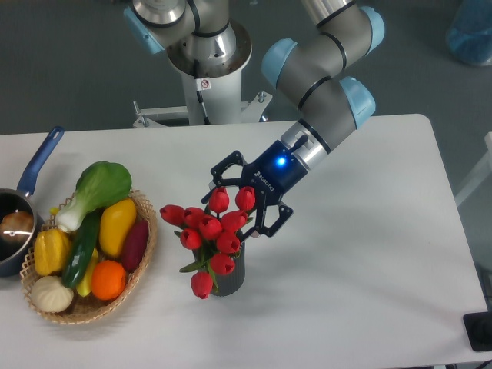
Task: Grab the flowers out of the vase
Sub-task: 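Close the gripper around the tulip stems just below the blooms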
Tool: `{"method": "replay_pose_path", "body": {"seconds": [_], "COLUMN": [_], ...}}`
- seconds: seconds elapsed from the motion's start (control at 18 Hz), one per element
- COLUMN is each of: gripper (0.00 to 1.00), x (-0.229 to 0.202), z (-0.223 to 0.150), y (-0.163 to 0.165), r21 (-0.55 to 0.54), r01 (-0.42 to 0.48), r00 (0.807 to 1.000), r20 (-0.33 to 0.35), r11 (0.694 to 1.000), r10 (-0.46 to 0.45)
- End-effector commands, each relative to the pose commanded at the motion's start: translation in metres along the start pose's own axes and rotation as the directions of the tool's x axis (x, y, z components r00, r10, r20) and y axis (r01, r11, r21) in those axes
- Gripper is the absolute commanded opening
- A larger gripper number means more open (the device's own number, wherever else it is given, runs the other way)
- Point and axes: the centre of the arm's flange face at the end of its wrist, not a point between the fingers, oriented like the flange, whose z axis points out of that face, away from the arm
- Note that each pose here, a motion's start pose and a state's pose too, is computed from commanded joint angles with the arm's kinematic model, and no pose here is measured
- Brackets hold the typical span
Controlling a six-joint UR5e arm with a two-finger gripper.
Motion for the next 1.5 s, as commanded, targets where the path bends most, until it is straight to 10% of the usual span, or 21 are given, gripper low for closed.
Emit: {"method": "replay_pose_path", "body": {"seconds": [0.22, 0.39, 1.5], "gripper": [0.21, 0.09, 0.0], "x": [0.0, 0.0, -0.008], "z": [0.0, -0.001, -0.019], "y": [0.0, -0.001, -0.009], "r21": [0.0, 0.0, 0.007], "r01": [-0.003, -0.004, -0.01], "r00": [1.0, 1.0, 0.999], "r20": [0.001, 0.003, 0.034], "r11": [1.0, 1.0, 1.0], "r10": [0.003, 0.004, 0.01]}}
